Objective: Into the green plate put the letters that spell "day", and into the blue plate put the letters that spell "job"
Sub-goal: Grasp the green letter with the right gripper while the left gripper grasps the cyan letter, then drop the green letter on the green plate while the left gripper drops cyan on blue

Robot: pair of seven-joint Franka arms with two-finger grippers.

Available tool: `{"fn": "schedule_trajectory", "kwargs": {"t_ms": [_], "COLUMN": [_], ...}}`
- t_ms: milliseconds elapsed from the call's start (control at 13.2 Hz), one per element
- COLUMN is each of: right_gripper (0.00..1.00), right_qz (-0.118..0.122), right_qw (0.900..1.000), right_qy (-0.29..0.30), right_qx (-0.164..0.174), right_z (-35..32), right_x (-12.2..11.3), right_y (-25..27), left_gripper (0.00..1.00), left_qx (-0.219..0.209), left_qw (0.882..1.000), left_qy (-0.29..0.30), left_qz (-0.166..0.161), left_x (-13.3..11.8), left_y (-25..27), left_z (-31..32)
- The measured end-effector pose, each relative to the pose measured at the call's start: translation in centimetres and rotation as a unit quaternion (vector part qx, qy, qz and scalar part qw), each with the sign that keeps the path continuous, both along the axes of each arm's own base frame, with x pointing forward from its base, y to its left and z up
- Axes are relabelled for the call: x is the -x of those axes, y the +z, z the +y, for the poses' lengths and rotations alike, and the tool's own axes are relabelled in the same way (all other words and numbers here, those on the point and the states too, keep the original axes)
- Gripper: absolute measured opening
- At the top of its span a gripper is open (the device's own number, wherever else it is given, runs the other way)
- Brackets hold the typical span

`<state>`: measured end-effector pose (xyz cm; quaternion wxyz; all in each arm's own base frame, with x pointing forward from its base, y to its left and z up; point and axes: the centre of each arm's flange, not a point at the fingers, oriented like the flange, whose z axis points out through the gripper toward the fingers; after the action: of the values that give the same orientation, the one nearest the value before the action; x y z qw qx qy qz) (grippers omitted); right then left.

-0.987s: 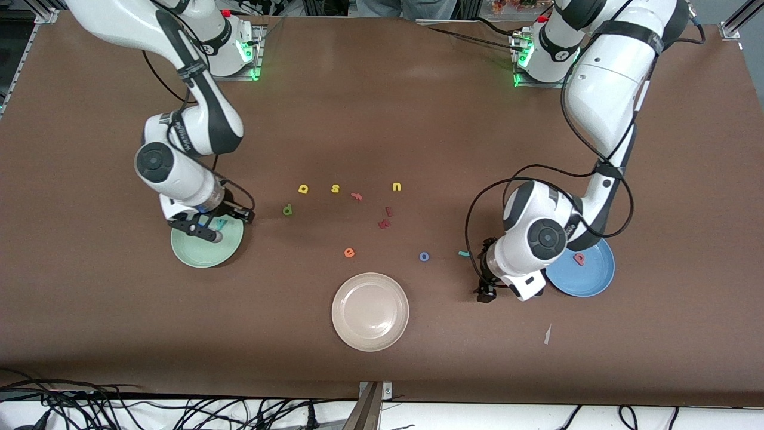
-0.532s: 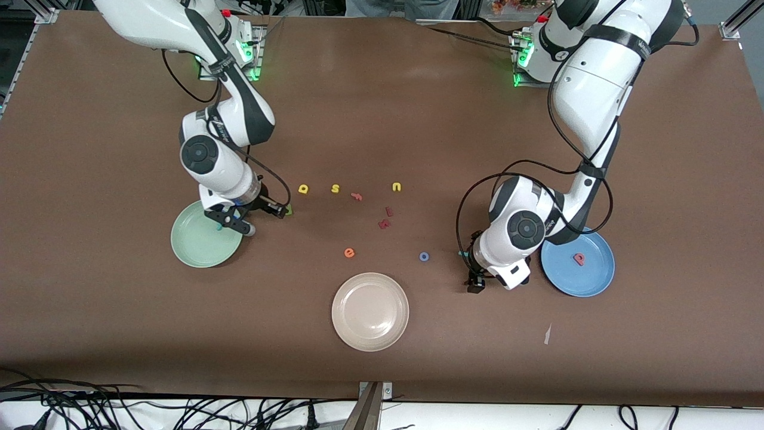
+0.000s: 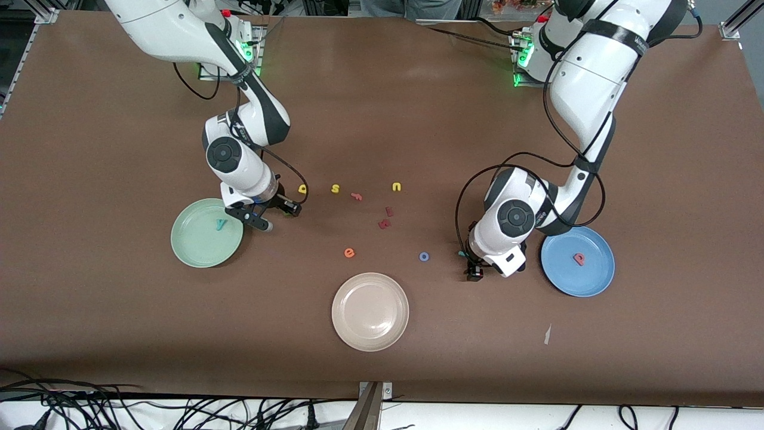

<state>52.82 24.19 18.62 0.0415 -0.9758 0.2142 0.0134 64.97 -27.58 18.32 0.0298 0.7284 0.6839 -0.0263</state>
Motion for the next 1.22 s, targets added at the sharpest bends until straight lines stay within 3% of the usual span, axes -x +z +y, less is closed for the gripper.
{"fn": "schedule_trajectory", "kwargs": {"t_ms": [759, 835, 911, 1063, 1215], "right_gripper": [0.49, 0.43, 0.42, 0.25, 0.18], "right_qz": [-0.009, -0.009, -0.009, -0.012, -0.013], "right_qw": [1.000, 1.000, 1.000, 1.000, 1.000], "right_qy": [0.004, 0.004, 0.004, 0.007, 0.008], "right_qx": [-0.002, -0.002, -0.001, -0.001, 0.000], "right_z": [0.0, -0.1, -0.1, 0.0, 0.0], "right_x": [1.1, 1.1, 1.1, 1.1, 1.0], "right_y": [-1.2, -1.3, -1.3, -1.1, -1.1], "left_gripper": [0.73, 0.73, 0.72, 0.66, 0.49], "left_qx": [-0.003, -0.004, -0.003, -0.003, -0.004], "left_qw": [1.000, 1.000, 1.000, 1.000, 1.000], "left_qy": [0.003, 0.003, 0.002, 0.006, 0.005], "left_qz": [0.009, 0.011, 0.010, 0.009, 0.005], "left_x": [1.4, 1.5, 1.5, 1.6, 1.6], "left_y": [-1.3, -1.5, -1.5, -1.4, -1.1], "left_z": [-0.2, -0.2, -0.3, -0.5, -0.7]}}
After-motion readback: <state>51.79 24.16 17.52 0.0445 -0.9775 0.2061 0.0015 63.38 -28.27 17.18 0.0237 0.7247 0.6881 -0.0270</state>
